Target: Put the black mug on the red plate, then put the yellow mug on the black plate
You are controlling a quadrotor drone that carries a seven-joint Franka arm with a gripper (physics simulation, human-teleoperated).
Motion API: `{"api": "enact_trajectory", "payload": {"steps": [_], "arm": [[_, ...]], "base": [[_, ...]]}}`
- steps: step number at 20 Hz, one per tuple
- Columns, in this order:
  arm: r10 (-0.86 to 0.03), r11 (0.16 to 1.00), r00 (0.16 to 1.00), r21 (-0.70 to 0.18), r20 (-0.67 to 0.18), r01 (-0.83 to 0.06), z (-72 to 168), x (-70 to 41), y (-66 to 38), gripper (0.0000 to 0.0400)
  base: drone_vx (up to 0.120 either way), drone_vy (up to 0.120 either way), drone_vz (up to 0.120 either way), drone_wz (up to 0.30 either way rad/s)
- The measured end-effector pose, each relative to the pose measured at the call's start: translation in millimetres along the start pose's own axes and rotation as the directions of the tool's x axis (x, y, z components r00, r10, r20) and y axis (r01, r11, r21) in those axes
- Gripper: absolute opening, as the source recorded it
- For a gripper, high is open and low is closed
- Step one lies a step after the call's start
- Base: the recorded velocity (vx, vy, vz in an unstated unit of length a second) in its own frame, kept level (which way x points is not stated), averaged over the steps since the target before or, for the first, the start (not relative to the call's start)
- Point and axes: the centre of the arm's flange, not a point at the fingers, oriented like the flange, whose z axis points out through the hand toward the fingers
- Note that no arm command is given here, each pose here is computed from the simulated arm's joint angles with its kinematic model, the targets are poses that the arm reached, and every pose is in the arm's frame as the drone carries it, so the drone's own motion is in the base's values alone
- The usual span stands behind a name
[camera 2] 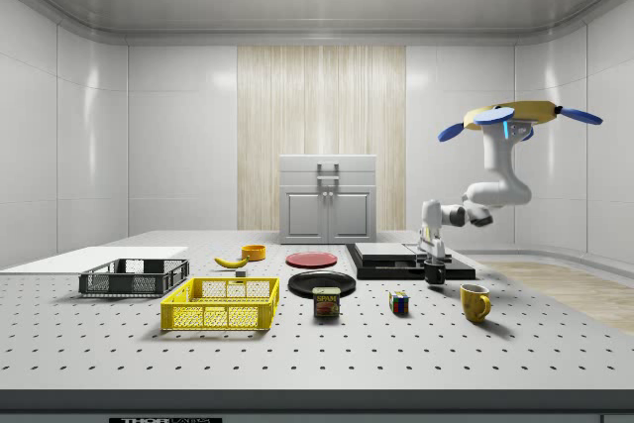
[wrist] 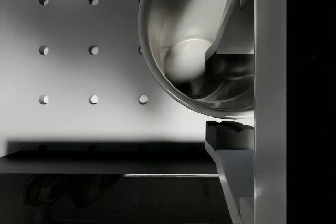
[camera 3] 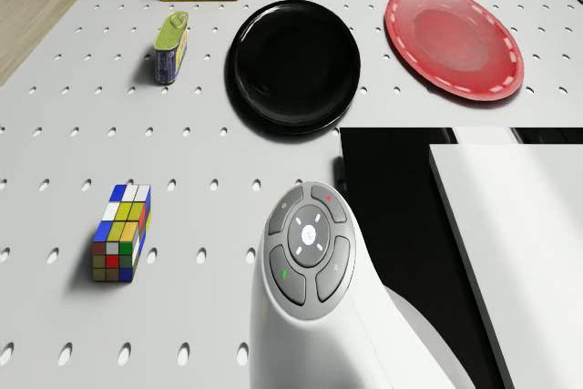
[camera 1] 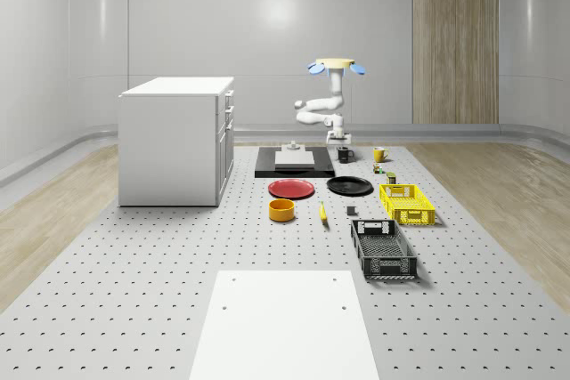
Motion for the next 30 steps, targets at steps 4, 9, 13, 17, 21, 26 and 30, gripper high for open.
{"api": "enact_trajectory", "payload": {"steps": [4, 9, 13, 17, 21, 26, 30], "arm": [[0.000, 1.000, 1.000, 0.000, 0.000, 0.000, -9.7, 0.0, 0.0, 0.0111], [0.000, 1.000, 1.000, 0.000, 0.000, 0.000, -15.0, 0.0, 0.0, 0.0110], [0.000, 1.000, 1.000, 0.000, 0.000, 0.000, -16.5, 0.0, -0.1, 0.0110], [0.000, 1.000, 1.000, 0.000, 0.000, 0.000, -17.1, 0.0, -0.1, 0.0110], [0.000, 1.000, 1.000, 0.000, 0.000, 0.000, -17.4, 0.0, -0.1, 0.0110], [0.000, 1.000, 1.000, 0.000, 0.000, 0.000, -17.5, 0.0, -0.1, 0.0110], [0.000, 1.000, 1.000, 0.000, 0.000, 0.000, -17.5, 0.0, -0.1, 0.0110]], "base": [[0.000, 0.000, 0.120, 0.000], [0.088, -0.088, 0.120, 0.000], [0.120, -0.120, 0.080, 0.000], [0.120, -0.120, 0.000, 0.000], [0.120, -0.120, 0.000, 0.000], [0.120, -0.120, 0.000, 0.000], [0.120, -0.120, 0.000, 0.000]]}}
